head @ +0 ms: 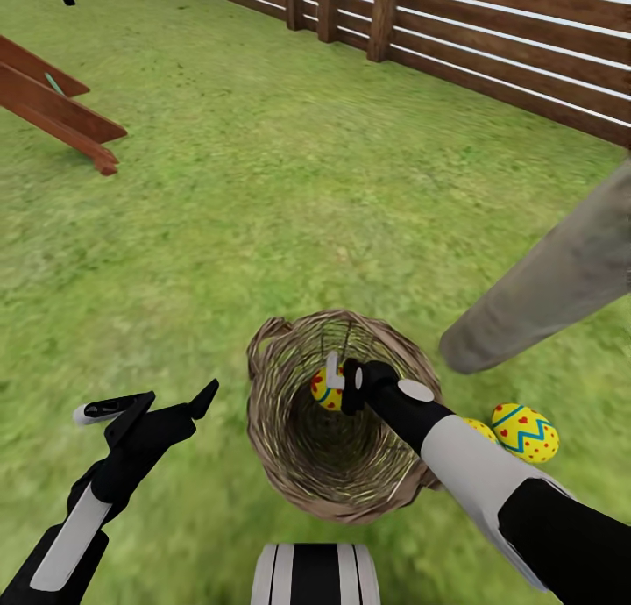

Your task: Take the three Easter eggs out of the wicker basket on the lawn in the garden, then place them on the lawn next to a single tree (choose any tree) so that all three eggs are next to the same tree and none are left in the basket.

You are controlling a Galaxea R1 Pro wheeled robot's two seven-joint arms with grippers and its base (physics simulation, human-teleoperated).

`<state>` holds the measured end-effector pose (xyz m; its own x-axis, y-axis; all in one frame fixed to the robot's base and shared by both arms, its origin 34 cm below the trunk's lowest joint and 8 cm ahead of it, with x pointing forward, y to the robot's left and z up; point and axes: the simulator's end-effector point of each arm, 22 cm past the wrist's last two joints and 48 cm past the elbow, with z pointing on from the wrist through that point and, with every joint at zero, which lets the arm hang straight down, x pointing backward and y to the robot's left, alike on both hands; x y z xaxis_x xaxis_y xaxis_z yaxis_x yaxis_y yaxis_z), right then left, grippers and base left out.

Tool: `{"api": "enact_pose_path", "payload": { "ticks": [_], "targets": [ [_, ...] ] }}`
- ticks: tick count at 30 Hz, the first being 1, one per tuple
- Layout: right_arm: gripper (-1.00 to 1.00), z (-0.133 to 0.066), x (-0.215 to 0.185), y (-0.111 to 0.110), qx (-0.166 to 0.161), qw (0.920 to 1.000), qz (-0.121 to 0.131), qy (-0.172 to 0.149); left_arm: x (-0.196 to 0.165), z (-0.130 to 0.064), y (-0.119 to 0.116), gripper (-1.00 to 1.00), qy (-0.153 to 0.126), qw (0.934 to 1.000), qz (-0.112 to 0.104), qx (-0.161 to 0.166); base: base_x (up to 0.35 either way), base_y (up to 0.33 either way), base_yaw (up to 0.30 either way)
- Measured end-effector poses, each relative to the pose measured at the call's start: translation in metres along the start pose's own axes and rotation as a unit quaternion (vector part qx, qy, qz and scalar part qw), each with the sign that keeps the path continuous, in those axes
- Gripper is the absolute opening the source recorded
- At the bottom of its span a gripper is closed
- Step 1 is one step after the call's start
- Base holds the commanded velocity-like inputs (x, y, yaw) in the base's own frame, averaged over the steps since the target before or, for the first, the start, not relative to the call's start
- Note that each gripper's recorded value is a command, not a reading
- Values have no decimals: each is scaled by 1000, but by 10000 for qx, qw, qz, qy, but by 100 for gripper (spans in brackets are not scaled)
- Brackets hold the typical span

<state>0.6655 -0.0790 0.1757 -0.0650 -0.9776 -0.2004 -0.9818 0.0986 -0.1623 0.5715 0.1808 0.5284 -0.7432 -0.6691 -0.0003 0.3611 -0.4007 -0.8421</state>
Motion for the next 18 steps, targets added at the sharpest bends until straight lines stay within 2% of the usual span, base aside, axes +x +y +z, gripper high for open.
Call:
{"api": "enact_pose_path", "payload": {
  "ticks": [8, 11, 15, 18],
  "targets": [
    [-100, -17, -1, -12, 145, 9999, -37, 11, 0, 10, -15, 100, 148, 9998, 87, 91, -1, 0, 0],
    [-100, -23, -3, -16, 198, 9998, -56, 9, -1, 16, -25, 100, 304, 9993, 178, 144, -245, 0, 0],
    [-100, -32, -6, -21, 258, 9997, -41, -21, 0, 21, -33, 100, 368, 9988, 249, 193, -325, 0, 0],
    [-100, -39, -11, -24, 307, 9995, -14, -63, 0, 23, -39, 100, 382, 9986, 284, 244, -51, 0, 0]
  ]
}}
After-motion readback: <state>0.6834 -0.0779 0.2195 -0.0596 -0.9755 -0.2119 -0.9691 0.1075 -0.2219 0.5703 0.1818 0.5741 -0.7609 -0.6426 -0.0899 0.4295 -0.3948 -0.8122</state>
